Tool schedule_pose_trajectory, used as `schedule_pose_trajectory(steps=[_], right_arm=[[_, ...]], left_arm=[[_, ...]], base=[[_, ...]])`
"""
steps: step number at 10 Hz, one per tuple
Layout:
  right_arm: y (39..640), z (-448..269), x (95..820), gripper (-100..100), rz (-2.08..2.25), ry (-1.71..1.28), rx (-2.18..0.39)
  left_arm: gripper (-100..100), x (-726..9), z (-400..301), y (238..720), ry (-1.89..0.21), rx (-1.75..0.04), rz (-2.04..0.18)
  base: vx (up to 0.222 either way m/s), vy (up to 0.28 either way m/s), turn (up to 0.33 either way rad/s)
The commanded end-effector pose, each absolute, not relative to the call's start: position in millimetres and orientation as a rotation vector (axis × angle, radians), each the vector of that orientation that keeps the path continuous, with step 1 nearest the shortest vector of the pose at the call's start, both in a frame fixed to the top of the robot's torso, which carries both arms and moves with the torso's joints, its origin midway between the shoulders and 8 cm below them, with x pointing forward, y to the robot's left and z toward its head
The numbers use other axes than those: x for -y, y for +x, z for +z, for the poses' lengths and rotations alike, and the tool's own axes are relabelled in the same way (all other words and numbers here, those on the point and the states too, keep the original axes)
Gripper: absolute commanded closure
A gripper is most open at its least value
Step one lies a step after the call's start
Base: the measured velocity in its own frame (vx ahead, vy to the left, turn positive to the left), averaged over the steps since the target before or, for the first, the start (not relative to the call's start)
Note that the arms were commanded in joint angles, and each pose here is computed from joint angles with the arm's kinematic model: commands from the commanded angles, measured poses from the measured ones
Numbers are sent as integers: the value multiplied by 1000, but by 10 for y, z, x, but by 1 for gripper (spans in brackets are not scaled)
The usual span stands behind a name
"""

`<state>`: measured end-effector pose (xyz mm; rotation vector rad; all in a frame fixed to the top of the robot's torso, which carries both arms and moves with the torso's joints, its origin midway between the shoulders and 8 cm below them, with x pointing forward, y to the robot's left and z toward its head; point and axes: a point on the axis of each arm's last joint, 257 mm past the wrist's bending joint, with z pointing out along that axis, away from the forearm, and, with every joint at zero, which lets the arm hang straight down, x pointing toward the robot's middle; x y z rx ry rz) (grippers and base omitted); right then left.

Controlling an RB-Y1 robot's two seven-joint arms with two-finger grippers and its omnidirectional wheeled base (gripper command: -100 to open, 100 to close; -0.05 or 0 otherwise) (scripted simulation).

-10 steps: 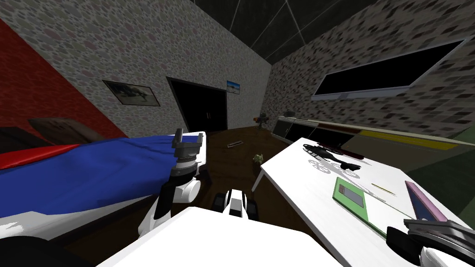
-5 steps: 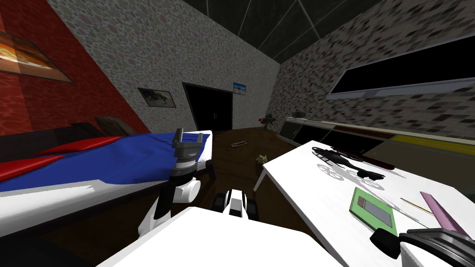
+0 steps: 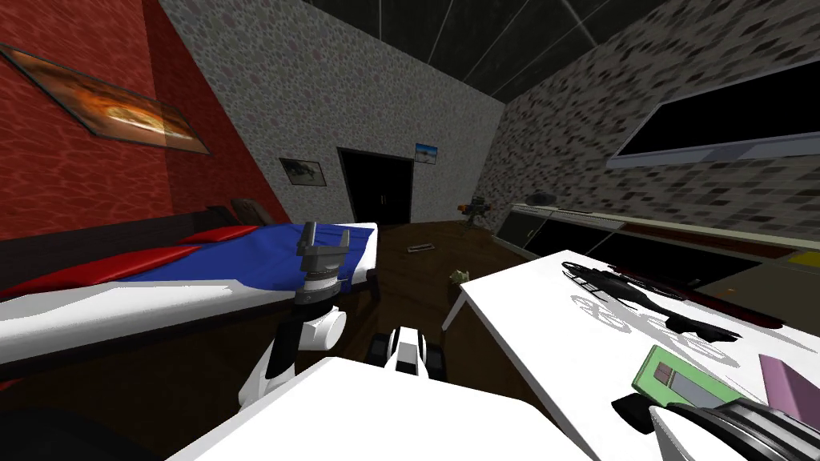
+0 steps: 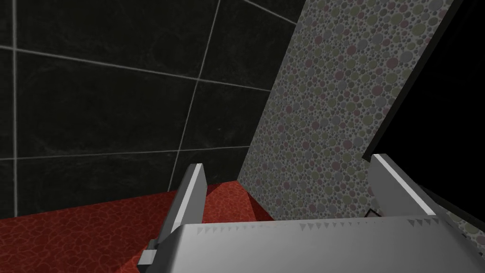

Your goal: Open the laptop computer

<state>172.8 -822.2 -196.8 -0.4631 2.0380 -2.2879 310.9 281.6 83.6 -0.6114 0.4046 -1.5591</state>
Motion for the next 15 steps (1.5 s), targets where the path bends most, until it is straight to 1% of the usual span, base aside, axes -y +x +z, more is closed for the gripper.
schedule_pose_trajectory(steps=[1,3,4,5,6,8,9,10,11,13,14,15], right_arm=[[1718,-1987,8200,100,-2311,-475,-2041],[1527,-2195,8165,100,-2391,-494,-2118],[1411,-2075,8309,-100,-2410,-433,-2133],[1287,-1949,8429,-100,-2457,-372,-2151],[1249,-1994,8437,-100,-2455,-377,-2168],[946,-1807,8647,-100,-2534,-248,-2229],[914,-1845,8650,-100,-2532,-252,-2244],[743,-1780,8735,-100,-2564,-183,-2286],[743,-1780,8735,-100,-2564,-183,-2286],[433,-1633,8862,-100,-2611,-30,-2361],[400,-1672,8861,-100,-2608,-34,-2377],[231,-1632,8902,-100,-2621,46,-2427]], left_arm=[[0,-2817,836,3109,-611,-405,-1559],[0,-2816,836,3109,-611,-405,-1559],[0,-2816,836,3109,-611,-405,-1559],[0,-2816,836,3110,-611,-405,-1559],[0,-2816,836,3110,-611,-405,-1559],[0,-2816,836,3110,-611,-405,-1559],[0,-2816,836,3110,-611,-405,-1559],[0,-2817,836,3109,-611,-405,-1559],[0,-2816,836,3110,-611,-405,-1559],[0,-2817,836,3109,-611,-405,-1559],[0,-2817,836,3109,-611,-405,-1559],[0,-2817,835,3109,-611,-405,-1559]], base=[[-24,-1,10],[-100,-76,350],[-223,-102,392],[-271,-46,401],[-198,-14,370],[-229,-14,432],[-240,-15,353],[-225,15,389],[-157,28,290],[-206,22,424],[-227,39,360],[-245,16,384]])
